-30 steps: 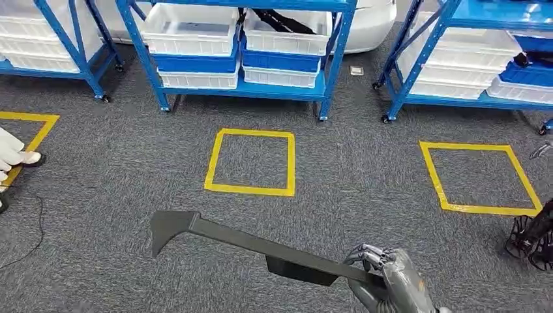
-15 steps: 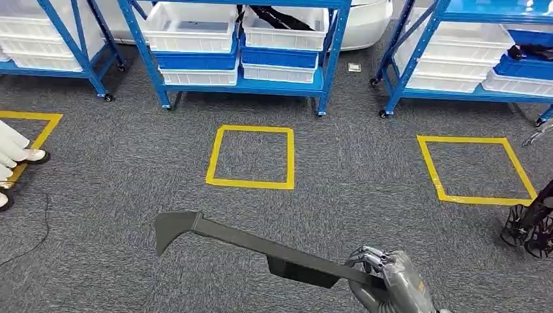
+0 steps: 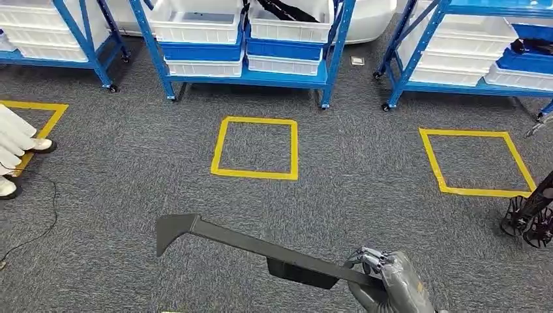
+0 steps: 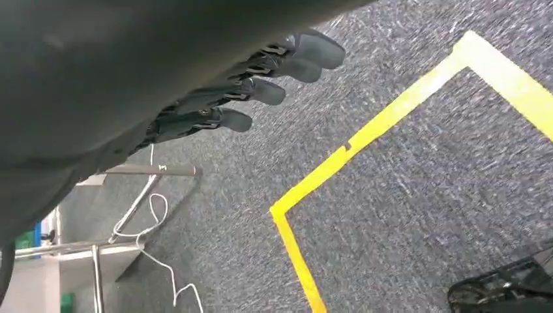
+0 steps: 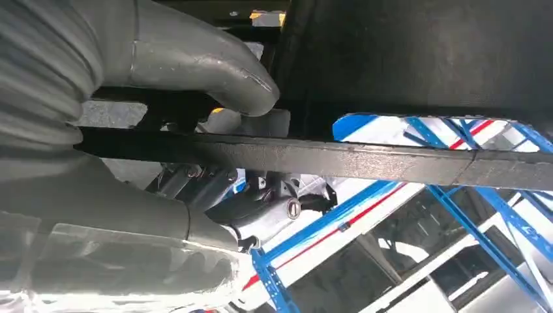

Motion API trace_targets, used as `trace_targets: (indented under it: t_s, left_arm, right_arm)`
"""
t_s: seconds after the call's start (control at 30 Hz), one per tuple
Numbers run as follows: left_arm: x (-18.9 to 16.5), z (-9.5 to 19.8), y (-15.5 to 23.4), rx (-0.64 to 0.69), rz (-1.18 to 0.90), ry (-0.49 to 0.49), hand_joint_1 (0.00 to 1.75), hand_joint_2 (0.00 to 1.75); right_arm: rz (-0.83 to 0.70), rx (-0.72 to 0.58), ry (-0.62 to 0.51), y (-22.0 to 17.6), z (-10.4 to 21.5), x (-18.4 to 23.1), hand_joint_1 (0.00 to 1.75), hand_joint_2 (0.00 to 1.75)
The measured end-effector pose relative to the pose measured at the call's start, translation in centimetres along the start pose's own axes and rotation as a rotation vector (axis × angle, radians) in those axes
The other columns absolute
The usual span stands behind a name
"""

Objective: Take the parts from the cabinet and place them on the table.

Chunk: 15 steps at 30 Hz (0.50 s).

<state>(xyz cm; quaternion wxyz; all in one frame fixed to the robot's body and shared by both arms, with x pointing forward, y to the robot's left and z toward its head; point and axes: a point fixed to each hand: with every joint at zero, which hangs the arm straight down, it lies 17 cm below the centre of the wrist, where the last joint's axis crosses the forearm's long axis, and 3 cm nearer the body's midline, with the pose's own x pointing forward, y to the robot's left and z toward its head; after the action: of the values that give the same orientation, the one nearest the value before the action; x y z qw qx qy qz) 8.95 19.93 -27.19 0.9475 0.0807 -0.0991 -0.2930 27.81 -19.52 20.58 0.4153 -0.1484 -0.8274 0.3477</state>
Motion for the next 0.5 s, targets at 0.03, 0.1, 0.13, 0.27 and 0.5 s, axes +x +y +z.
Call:
trace_targets:
  t_s: [0.03, 0.1, 0.13, 0.27, 0.5]
  left_arm:
    - [0.00, 0.00, 0.00, 0.000, 0.002, 0.001, 0.00, 0.00]
    - [-0.02, 0.02, -0.11, -0.003, 0.007, 0.002, 0.00, 0.00]
    - [-0.07, 0.02, -0.12, -0.003, 0.008, 0.004, 0.00, 0.00]
    - [-0.37, 0.00, -0.07, -0.002, 0.003, 0.011, 0.00, 0.00]
    - [-0.61, -0.02, -0.02, -0.001, -0.008, 0.017, 0.00, 0.00]
  right_arm:
    - [0.000, 0.000, 0.001, 0.00, -0.03, -0.06, 1.75, 1.75]
    - [0.000, 0.004, 0.006, 0.12, 0.05, -0.21, 1.75, 1.75]
    - [-0.001, 0.005, 0.006, 0.14, 0.04, -0.22, 1.75, 1.75]
    - [-0.004, 0.008, 0.009, 0.29, 0.14, -0.24, 1.75, 1.75]
    - [-0.007, 0.013, 0.016, 0.47, 0.30, -0.32, 1.75, 1.75]
